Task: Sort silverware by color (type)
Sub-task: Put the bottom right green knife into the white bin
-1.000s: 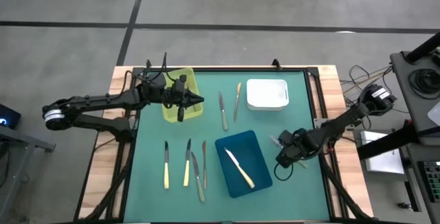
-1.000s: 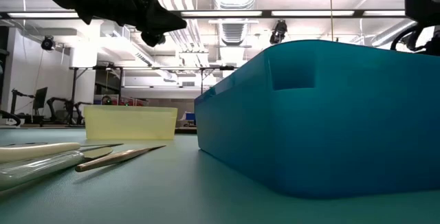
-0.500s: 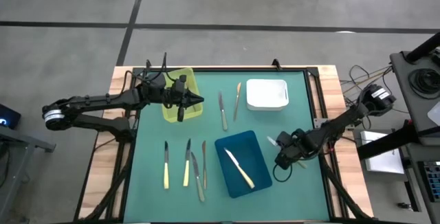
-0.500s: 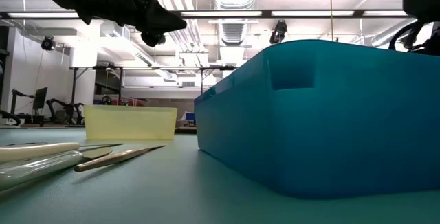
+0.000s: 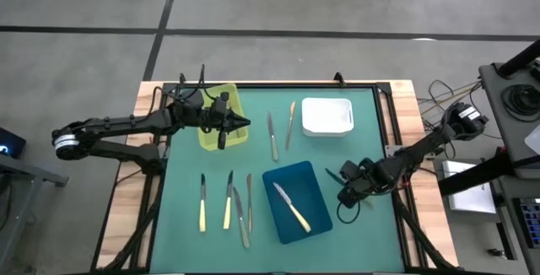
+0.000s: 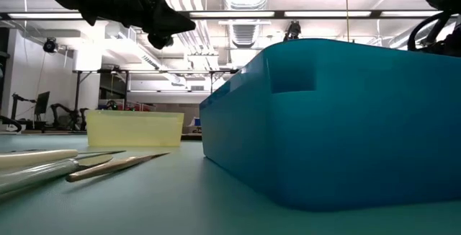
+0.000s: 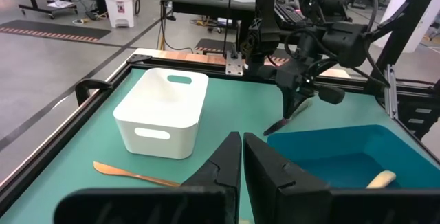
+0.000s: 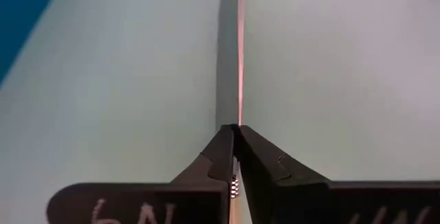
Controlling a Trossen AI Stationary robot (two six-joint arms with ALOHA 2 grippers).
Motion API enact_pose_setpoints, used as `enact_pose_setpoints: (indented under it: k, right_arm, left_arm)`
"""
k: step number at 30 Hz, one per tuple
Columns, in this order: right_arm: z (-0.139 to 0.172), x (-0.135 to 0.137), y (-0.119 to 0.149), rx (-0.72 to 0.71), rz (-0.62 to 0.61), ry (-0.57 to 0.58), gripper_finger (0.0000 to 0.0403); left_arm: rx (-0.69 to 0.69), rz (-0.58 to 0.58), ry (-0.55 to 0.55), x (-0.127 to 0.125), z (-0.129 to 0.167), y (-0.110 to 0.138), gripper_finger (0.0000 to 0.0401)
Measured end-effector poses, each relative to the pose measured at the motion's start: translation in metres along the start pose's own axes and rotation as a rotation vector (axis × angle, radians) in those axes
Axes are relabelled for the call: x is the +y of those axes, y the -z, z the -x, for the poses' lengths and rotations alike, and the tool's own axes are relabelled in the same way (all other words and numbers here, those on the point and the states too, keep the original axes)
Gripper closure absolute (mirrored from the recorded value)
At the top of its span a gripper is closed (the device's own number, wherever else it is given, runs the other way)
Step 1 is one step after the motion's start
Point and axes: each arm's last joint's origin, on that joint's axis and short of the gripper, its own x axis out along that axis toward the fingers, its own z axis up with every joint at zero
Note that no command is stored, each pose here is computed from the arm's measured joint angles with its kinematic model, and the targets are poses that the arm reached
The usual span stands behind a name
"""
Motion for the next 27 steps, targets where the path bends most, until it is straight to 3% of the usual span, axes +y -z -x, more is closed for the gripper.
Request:
enact_pose_setpoints:
  k: [27]
  right_arm:
    - [0.03,0.012,-0.018,-0.185,0.142,0.173,0.0395]
  left_arm:
    - [0.003,0.001,0.0,0.0,0.0,0.0,0.0401]
